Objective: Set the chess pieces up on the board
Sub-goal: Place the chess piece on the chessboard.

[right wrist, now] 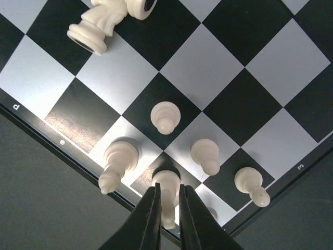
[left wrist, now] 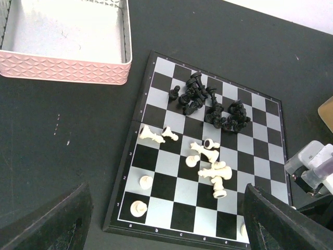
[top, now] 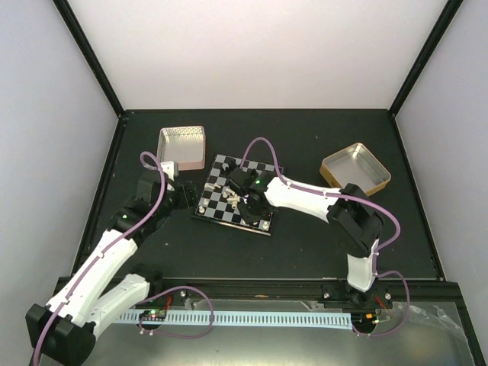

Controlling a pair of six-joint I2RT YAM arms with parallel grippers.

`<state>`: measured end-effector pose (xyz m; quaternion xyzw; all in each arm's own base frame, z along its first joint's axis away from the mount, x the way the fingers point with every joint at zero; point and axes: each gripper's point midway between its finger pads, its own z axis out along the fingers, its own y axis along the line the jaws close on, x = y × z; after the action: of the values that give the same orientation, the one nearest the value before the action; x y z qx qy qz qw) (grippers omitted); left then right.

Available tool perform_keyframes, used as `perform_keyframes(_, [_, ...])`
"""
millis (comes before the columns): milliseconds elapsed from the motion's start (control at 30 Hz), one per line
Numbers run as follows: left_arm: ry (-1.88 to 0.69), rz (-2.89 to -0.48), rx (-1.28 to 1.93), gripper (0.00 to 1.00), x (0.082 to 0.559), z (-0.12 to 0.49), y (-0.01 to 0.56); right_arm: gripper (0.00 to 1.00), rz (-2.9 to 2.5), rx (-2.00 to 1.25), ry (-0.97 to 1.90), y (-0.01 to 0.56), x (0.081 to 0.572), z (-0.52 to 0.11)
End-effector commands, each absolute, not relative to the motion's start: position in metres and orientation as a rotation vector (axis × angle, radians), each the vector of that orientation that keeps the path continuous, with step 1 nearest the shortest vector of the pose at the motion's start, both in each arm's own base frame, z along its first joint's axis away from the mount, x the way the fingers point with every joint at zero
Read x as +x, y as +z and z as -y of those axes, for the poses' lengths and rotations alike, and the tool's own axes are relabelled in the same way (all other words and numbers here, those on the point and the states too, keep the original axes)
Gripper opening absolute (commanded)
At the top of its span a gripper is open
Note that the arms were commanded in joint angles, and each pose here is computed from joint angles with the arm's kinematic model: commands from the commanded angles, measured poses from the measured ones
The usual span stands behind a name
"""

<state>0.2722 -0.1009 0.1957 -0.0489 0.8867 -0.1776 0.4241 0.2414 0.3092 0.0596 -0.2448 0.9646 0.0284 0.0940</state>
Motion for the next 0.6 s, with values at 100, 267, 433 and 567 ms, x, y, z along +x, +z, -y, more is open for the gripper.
perform_keyframes(100, [-0.438, -2.219, -0.121, 0.80, 0.275, 0.100, 0.198, 0.10, -2.848, -0.802, 0.026, 0.050, 0.240, -0.304])
perform_keyframes(267, [-0.436, -2.220, -0.124, 0.80, 0.275, 0.099, 0.198, 0.08, -2.863, -0.826, 0.063, 0.050, 0.234, -0.305])
perform_keyframes(433, [-0.434, -2.225, -0.124, 0.80, 0.275, 0.099, 0.196, 0.08, -2.860, -0.817, 0.100, 0.054, 0.233, -0.309])
perform_keyframes(567, [-0.435, -2.226, -0.125, 0.80, 0.275, 0.099, 0.196, 0.12, -2.832, -0.780, 0.099, 0.063, 0.240, -0.312])
